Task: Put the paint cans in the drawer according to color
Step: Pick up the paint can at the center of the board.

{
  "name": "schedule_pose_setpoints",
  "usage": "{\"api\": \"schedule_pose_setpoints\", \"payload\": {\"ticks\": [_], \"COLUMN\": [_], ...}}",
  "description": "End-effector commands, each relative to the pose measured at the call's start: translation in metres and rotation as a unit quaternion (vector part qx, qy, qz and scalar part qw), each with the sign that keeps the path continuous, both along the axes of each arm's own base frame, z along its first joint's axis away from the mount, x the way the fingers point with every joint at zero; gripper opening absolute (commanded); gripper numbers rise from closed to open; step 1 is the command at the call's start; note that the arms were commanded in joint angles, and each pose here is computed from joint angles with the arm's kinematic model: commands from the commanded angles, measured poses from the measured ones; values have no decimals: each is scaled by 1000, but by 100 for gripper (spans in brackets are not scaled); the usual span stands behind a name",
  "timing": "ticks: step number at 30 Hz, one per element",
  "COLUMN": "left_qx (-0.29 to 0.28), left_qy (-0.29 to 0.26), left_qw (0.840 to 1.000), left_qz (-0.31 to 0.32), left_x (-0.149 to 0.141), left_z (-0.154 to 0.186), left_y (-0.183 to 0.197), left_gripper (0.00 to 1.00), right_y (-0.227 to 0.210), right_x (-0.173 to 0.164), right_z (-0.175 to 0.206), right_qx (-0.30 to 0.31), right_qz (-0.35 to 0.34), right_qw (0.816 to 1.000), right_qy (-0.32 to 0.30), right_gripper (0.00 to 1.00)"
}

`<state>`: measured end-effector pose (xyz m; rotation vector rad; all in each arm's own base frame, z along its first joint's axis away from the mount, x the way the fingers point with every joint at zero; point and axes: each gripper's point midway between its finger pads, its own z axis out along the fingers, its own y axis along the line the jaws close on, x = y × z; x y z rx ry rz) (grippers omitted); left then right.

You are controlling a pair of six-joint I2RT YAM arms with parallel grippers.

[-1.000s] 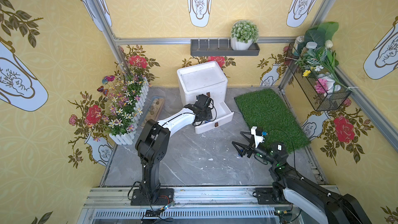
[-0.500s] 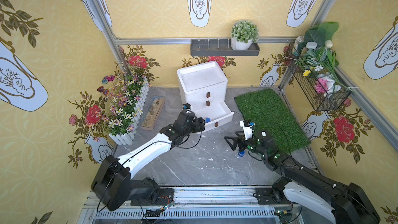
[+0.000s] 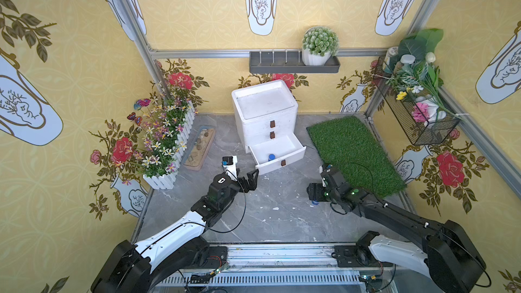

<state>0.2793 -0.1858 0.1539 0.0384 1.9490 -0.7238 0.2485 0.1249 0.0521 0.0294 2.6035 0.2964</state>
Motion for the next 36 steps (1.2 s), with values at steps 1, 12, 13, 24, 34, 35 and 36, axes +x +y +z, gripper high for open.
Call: {"api": "schedule_pose_setpoints", "payload": {"ticks": [1,12,13,24,34,35,36], "left_qx": [-17,-20,-19,-21,-23,-24,-24], "left_qy": [-26,-38,-37,-45,-52,-54,-56], "left_qw": [999,999,999,999,998,998,998], "left_qz": [-9,5,6,14,23,26,28], "left_x": [3,1,1,-2,-5,-5,-6], "left_z": [12,16,15,20,24,25,26], "left_y": [-4,8,8,14,20,21,23], "left_gripper": [100,100,100,100,100,100,100], "right_y": [1,4,4,1,1,2,4], "right_x": [-8,-12,-12,-13,-11,-9,-8], "right_z": [-12,-21,-24,-33,-26,-22,-19], "right_qx": [-8,-40,-47,-86,-95,-92,-88], "right_qz": [0,10,10,8,6,6,8], "right_qw": [999,997,996,992,993,994,994], "right_qy": [41,71,77,88,71,65,59], "right_gripper": [81,62,62,51,32,32,32]}}
